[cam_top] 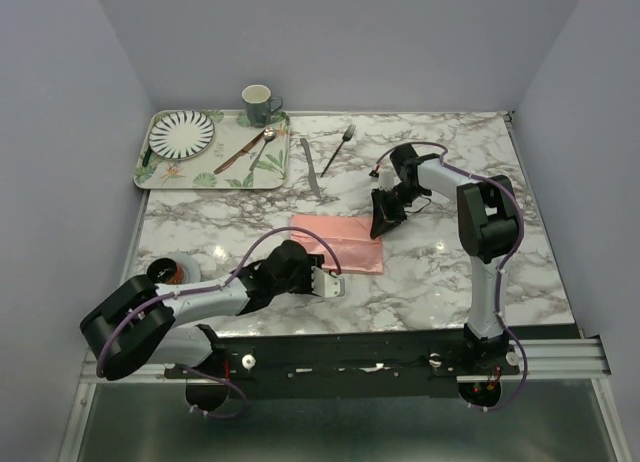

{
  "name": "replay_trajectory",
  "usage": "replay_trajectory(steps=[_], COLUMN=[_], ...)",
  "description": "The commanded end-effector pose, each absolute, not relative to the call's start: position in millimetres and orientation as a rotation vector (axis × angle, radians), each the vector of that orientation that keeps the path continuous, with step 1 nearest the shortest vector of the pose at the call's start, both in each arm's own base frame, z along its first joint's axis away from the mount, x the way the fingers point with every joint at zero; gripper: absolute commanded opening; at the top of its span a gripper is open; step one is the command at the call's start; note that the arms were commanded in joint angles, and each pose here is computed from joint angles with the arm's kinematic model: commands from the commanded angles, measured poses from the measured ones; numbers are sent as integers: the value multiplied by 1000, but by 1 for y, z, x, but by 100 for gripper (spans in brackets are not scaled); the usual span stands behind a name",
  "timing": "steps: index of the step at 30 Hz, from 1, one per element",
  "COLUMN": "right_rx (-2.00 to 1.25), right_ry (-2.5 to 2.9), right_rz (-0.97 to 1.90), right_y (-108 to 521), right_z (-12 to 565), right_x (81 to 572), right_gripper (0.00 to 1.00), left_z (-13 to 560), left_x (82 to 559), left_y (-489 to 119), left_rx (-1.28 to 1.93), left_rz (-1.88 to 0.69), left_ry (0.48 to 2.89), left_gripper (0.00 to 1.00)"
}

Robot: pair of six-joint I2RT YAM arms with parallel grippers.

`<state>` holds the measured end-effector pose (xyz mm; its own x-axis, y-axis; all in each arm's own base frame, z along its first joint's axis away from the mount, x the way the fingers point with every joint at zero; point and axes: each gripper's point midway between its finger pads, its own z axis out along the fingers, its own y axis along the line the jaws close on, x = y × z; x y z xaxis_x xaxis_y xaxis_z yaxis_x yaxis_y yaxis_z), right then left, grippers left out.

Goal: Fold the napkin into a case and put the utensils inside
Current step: Smooth out the 2/3-rectangle-folded napkin at the center of the board, then fold the 2/3-rectangle-folded napkin at the center of the board.

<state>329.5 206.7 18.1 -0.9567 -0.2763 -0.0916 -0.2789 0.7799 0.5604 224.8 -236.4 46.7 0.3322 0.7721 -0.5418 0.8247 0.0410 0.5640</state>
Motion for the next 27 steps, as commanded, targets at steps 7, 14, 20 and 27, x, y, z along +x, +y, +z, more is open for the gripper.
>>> replay_trajectory(steps=[7, 14, 20, 27], right_rx=[-524, -550, -593, -633], right_ry=[3020, 3016, 3005, 2995], right_rz=[685, 681, 678, 685], right_y=[181, 183, 185, 187], right_z=[-17, -17, -14, -9], right_x=[332, 330, 326, 316], right_gripper=[17, 17, 17, 16], left_z=[22, 11, 17, 28], left_x=[218, 222, 207, 181], left_y=[-242, -242, -251, -251], left_rx=[1873, 1910, 1953, 1986], left_rz=[-42, -27, -152, -350], left_ry=[1343, 1392, 1412, 1510], left_gripper=[52, 24, 0, 0])
